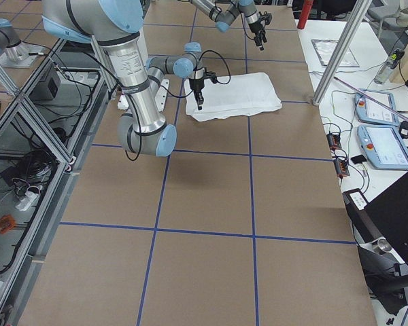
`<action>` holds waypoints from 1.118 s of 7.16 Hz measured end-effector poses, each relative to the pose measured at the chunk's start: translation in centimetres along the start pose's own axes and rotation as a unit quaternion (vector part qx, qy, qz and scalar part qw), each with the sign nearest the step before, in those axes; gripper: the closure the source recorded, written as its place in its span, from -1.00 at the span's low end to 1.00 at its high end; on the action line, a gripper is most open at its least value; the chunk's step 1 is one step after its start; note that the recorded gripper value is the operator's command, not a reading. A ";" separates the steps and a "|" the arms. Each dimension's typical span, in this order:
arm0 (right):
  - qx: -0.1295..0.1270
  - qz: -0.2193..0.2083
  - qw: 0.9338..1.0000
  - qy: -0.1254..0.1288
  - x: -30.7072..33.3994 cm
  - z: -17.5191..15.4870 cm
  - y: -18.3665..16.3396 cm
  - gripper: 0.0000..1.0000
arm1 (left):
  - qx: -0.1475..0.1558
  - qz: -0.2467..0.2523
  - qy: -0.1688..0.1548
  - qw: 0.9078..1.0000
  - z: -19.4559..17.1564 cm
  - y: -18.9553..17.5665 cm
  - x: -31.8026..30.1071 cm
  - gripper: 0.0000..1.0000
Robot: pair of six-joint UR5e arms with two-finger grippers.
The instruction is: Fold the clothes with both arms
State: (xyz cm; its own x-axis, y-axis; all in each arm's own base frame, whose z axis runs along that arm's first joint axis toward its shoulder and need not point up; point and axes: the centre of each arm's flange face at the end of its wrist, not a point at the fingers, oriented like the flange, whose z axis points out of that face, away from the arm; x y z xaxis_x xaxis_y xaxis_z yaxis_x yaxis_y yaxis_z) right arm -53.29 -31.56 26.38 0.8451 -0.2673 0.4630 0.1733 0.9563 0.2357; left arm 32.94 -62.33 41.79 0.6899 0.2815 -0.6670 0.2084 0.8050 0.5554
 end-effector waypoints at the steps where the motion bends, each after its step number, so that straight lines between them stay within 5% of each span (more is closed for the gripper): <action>1: -0.002 0.041 0.999 0.004 1.0 0.5 0.9 -0.98 | 0.000 0.000 0.001 1.000 0.0 0.1 0.1 -1.00; 4: 0.011 0.137 0.991 -0.007 1.3 -0.2 0.6 -1.00 | -0.001 0.003 0.014 1.000 -0.7 -0.1 0.8 -1.00; 6: 0.063 0.175 0.980 -0.072 5.9 -4.5 -5.0 -1.00 | -0.007 0.010 0.069 0.998 -4.8 0.2 3.2 -1.00; 8: 0.094 0.176 0.968 -0.150 13.2 -6.0 -6.4 -1.00 | -0.025 -0.013 0.133 0.991 -10.5 3.0 8.0 -1.00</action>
State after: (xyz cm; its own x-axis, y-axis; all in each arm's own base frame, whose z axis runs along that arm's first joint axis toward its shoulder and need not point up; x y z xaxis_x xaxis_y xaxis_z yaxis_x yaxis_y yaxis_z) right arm -40.20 -40.45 25.86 0.6448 0.0209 0.7640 -0.2167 0.9636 0.1565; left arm 31.75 -52.21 32.88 0.4769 0.3822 -0.7915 0.1846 0.8369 0.5153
